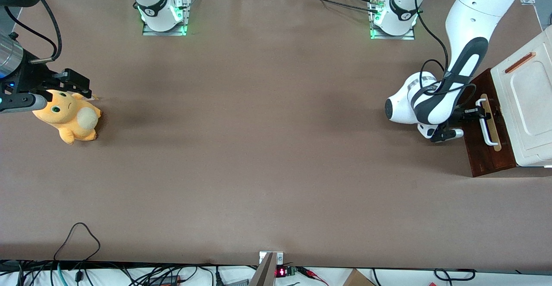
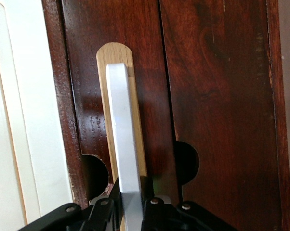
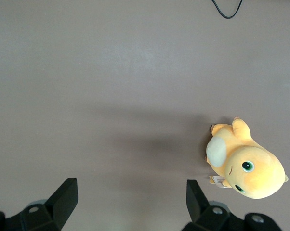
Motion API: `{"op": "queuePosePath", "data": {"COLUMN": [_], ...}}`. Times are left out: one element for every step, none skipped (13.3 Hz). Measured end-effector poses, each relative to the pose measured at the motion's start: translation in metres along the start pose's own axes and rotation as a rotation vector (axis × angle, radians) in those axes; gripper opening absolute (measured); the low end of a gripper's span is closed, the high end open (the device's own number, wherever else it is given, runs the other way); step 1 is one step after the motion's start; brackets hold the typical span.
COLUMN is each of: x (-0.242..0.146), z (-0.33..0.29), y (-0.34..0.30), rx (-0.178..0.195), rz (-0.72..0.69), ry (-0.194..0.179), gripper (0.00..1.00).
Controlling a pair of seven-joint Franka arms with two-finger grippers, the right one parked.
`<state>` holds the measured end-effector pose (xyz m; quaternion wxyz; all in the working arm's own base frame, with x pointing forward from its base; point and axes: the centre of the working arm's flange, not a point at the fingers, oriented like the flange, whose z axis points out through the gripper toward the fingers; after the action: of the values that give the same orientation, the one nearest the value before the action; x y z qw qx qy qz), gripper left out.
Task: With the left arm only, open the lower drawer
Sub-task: 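Pull the handle with the left gripper, sliding the drawer out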
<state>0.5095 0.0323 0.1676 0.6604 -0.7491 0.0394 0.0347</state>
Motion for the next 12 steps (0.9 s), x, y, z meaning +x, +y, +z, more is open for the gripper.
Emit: {"op": "queuePosePath", "data": {"x": [0.000,0.000,0.000,-0.001,-0.002,-0.003,-0.004,-0.005,-0.007,-0.008,-0.010,-0.011], "z": [-0.002,-0.006,-0.013,-0.023,-0.034,-0.045,-0.057,-0.070,-0.083,-0.096,-0.107,-0.115], "y": [0.000,0.001,0.001,0.002,0.004,0.005,0.007,0.008,0.009,0.009,0.008,0.008], "rx": [0.000,0.000,0.000,0.000,0.001,0.003,0.003,-0.001,-0.007,-0.014,-0.020,-0.023], "rz": [0.000,-0.001,0.000,0.002,0.006,0.009,0.012,0.015,0.017,0.021,0.023,0.022], "ry": [0.003,0.008,0.017,0.029,0.042,0.056,0.071,0.087,0.106,0.124,0.140,0.152], "gripper": [0.19,0.19,0.19,0.19,0.19,0.19,0.19,0.19,0.19,0.19,0.19,0.19]}}
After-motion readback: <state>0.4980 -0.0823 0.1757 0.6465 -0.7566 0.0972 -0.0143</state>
